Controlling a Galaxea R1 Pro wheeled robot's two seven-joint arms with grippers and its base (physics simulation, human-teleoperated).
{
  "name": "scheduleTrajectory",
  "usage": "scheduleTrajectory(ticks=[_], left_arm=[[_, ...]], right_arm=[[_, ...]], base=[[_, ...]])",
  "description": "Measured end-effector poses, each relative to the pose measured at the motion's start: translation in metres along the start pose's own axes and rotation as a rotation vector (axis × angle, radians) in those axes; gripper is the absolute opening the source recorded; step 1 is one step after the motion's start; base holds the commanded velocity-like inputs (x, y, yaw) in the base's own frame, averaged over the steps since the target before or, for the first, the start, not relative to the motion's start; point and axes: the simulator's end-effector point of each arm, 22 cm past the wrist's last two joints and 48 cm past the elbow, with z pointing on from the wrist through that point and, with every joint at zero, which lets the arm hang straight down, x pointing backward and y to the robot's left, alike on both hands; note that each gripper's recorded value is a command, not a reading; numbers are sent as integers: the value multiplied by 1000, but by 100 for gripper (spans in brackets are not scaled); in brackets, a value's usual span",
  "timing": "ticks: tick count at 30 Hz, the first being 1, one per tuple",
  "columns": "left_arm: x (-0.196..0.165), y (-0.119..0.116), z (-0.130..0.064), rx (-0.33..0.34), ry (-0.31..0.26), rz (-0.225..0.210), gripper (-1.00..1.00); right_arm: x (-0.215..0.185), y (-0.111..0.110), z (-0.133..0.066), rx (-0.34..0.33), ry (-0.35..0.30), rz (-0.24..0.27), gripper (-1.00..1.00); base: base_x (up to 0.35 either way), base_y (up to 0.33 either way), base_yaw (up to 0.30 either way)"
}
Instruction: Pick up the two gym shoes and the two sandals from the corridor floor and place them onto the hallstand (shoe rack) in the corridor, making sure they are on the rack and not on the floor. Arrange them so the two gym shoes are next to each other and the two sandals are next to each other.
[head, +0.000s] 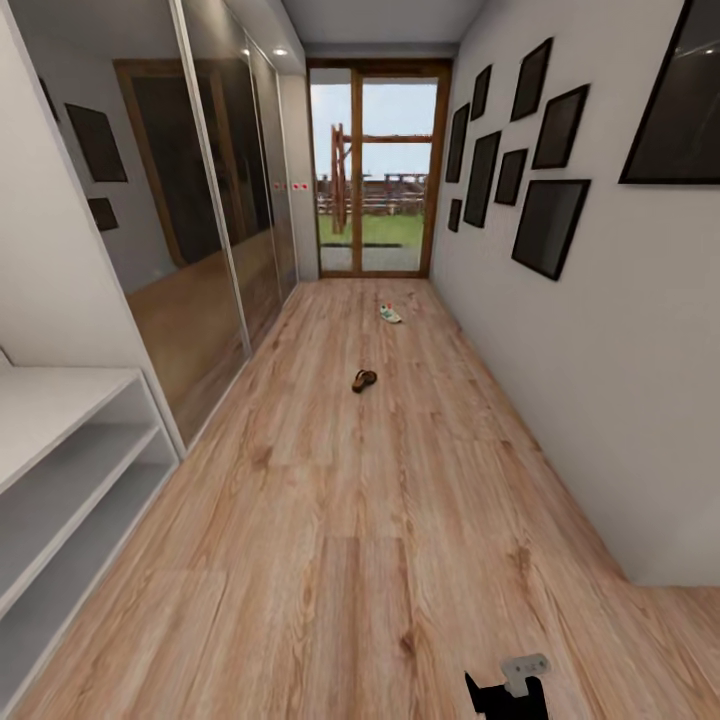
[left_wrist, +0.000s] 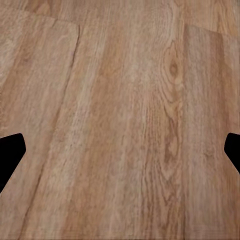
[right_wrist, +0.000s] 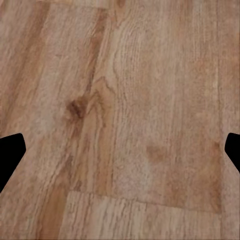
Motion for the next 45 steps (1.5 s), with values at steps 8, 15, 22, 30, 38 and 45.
scheduleTrajectory(ticks=[8,15,22,30,38,45], left_arm=[[0,0,0,0,0,0,100],[0,0,0,0,0,0,100],[0,0,0,0,-1,0,100],[0,0,0,0,-1,0,100],[0,0,0,0,1,0,100],[1,0,0,0,1,0,100]], right_arm=[[0,0,0,-1,0,-1,100],[0,0,0,-1,0,-1,100],[0,0,0,-1,-1,-1,100],[0,0,0,-1,-1,-1,100],[0,0,0,1,0,0,100],[0,1,0,-1,0,1,100]], base=[[321,146,0],[314,154,0],[313,153,0],[313,145,0],[313,140,0],[313,136,0]])
